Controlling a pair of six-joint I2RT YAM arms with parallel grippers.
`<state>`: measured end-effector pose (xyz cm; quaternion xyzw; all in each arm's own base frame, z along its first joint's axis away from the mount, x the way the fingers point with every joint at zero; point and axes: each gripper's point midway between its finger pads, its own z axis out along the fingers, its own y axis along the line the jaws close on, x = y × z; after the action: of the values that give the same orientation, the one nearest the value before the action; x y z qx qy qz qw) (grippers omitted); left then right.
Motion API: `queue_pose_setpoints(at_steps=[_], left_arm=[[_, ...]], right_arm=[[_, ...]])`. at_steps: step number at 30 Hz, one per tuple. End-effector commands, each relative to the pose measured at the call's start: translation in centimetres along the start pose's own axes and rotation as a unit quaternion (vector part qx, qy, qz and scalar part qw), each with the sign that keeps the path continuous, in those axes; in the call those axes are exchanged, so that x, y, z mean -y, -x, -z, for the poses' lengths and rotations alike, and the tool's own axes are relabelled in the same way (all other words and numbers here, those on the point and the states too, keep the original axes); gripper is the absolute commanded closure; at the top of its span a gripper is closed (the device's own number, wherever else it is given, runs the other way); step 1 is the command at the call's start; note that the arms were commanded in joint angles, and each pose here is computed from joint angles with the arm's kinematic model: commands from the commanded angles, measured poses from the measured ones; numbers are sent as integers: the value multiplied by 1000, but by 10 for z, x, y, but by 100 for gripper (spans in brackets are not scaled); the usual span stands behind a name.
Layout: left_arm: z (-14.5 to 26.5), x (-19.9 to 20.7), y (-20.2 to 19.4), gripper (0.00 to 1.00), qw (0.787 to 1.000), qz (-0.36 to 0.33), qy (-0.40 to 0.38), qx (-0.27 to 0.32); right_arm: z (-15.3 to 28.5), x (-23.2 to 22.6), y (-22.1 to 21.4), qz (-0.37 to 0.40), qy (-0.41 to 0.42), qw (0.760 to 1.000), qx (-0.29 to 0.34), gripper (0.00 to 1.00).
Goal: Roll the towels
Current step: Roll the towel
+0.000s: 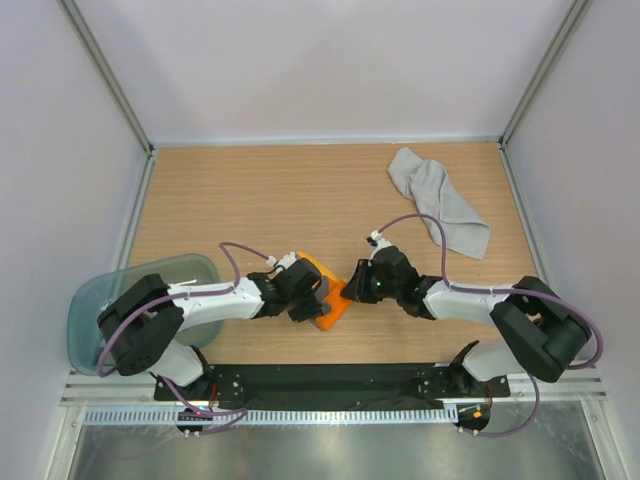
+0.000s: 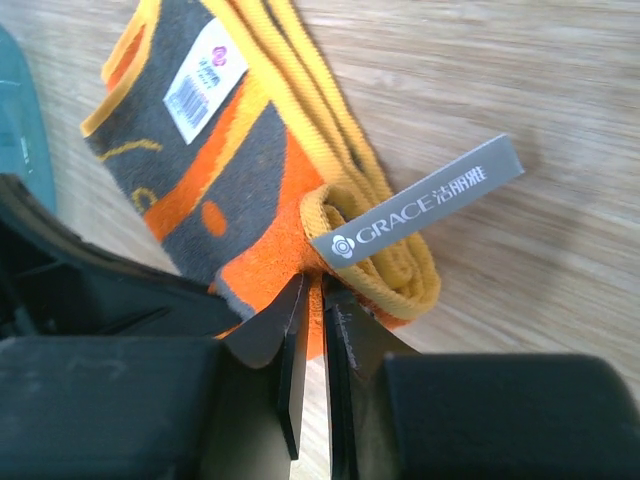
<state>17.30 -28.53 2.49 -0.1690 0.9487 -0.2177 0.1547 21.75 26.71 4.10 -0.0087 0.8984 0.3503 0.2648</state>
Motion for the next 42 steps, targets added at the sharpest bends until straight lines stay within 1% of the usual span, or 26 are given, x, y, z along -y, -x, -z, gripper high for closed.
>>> queue_pose_setpoints(at_steps=[1,5,10,11,13,14,15,16,17,18,19,21,22,23,24,25,26,28,30,31,32,34,35,37,40,42], left_arm=[[-2,-15,-4,99,1000,-10,20,-9],[-3,-22,-8,99,999,-17,28,-17],[-1,-34,-11,99,999,-22,39,-17],[0,-36,-11,95,999,-25,41,-16],[5,-39,-7,83,999,-30,44,-5],[7,-45,-7,72,998,-40,54,-2],[13,-42,-3,67,998,-43,52,5],[15,-46,4,62,997,-49,62,24],[21,-54,4,58,994,-58,83,27],[25,-57,7,58,993,-69,90,35],[32,-52,18,58,991,-75,94,62],[43,-62,21,58,983,-107,127,80],[52,-50,36,59,977,-120,130,120],[62,-57,40,59,967,-146,159,135],[70,-45,34,58,958,-187,156,148],[76,-38,36,56,948,-221,162,162],[83,-21,43,52,934,-249,171,190],[85,7,36,47,913,-314,164,204],[81,25,26,46,901,-354,148,203],[78,32,23,43,890,-384,143,200],[72,43,20,41,890,-388,125,204],[61,52,13,37,888,-401,112,196],[57,60,12,33,887,-406,98,198],[48,65,7,30,886,-413,80,195],[34,65,-2,28,883,-428,59,184],[27,64,-6,27,879,-441,50,177]], right_arm=[[-7,5,17,-7,-18,999,42,82],[-14,25,17,-24,-80,996,35,83],[-22,34,11,-30,-105,994,14,85],[-23,35,10,-29,-107,994,12,85],[-24,37,9,-30,-111,993,8,85],[-24,41,14,-28,-123,992,21,85],[-24,41,13,-28,-122,992,20,85],[-24,42,12,-27,-123,992,18,85],[-24,42,12,-27,-124,992,18,85],[-24,43,11,-26,-124,992,18,85],[-25,43,12,-27,-124,992,18,85],[-25,43,11,-26,-123,992,17,85],[-25,42,11,-26,-122,992,17,85],[-26,43,10,-26,-121,992,16,85],[-26,41,11,-25,-119,992,16,85],[-25,42,10,-24,-119,992,15,85],[-26,42,10,-24,-118,993,16,85],[-26,41,10,-24,-117,993,15,85],[-26,41,10,-23,-116,993,15,85],[-26,41,9,-23,-116,993,15,85],[-26,41,9,-22,-116,993,15,85],[-26,41,11,-23,-115,993,16,85],[-26,41,10,-23,-116,993,15,85],[-27,41,10,-22,-116,993,15,85],[-27,41,10,-20,-115,993,15,85],[-28,36,6,-21,-102,995,3,85]])
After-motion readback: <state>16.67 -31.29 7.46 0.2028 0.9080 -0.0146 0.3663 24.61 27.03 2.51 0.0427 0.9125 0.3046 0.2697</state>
